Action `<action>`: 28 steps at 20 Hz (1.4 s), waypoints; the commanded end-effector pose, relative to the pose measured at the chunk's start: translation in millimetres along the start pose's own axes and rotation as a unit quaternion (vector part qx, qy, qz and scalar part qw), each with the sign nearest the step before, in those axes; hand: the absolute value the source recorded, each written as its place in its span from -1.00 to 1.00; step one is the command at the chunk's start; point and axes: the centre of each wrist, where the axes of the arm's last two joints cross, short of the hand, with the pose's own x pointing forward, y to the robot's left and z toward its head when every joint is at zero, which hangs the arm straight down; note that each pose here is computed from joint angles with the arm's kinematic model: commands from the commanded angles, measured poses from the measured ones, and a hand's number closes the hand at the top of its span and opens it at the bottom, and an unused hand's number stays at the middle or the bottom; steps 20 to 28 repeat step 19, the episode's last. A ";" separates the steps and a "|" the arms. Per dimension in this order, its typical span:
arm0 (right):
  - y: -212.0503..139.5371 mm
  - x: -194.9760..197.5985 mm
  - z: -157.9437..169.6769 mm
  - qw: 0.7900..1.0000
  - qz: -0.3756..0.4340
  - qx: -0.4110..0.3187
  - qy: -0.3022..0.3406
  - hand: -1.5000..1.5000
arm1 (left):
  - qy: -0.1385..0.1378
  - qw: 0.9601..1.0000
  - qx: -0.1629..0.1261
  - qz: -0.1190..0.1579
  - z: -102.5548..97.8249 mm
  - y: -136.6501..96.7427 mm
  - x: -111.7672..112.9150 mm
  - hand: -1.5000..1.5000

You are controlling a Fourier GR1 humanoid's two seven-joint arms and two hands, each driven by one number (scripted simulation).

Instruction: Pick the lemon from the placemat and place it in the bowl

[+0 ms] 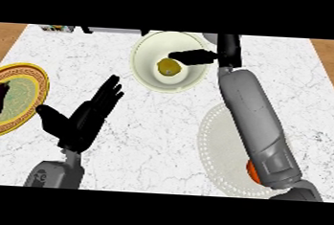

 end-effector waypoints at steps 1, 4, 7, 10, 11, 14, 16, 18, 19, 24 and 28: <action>-10.0 -14.5 40.7 0.998 -0.061 -0.008 -0.030 -1.00 | 0.006 1.000 0.008 0.000 14.3 0.8 -4.5 0.00; -16.3 -6.9 67.9 0.996 -0.070 0.008 -0.061 -1.00 | 0.009 0.999 0.036 -0.001 15.9 14.1 -11.5 0.00; -24.1 -14.5 112.7 0.995 -0.071 0.041 -0.062 -1.00 | 0.022 0.999 0.042 0.011 27.1 25.1 -16.3 0.00; -41.4 -24.1 166.1 0.994 -0.067 0.053 -0.068 1.00 | 0.012 0.999 0.050 0.007 18.4 16.6 -12.8 0.00; -50.5 -28.9 184.3 0.994 -0.061 0.060 -0.066 1.00 | 0.014 0.998 0.059 0.007 26.8 30.3 -13.7 0.00; -58.6 -25.5 242.2 0.993 -0.080 0.069 -0.044 1.00 | 0.012 0.998 0.059 0.007 28.9 28.1 -19.3 0.00; -68.0 -25.1 288.6 0.993 -0.071 0.090 -0.024 1.00 | 0.007 0.998 0.058 0.006 28.9 22.3 -14.5 0.00; -77.5 -18.2 329.4 0.990 -0.070 0.124 -0.010 1.00 | -0.006 0.999 0.050 0.001 23.1 20.0 0.6 0.00; -85.5 -16.2 353.1 0.987 -0.076 0.144 0.008 1.00 | 0.002 0.999 0.046 0.000 26.6 20.6 -6.0 0.00; -85.5 -16.2 353.1 0.987 -0.076 0.144 0.008 1.00 | 0.002 0.999 0.046 0.000 26.6 20.6 -6.0 0.00; -85.5 -16.2 353.1 0.987 -0.076 0.144 0.008 1.00 | 0.002 0.999 0.046 0.000 26.6 20.6 -6.0 0.00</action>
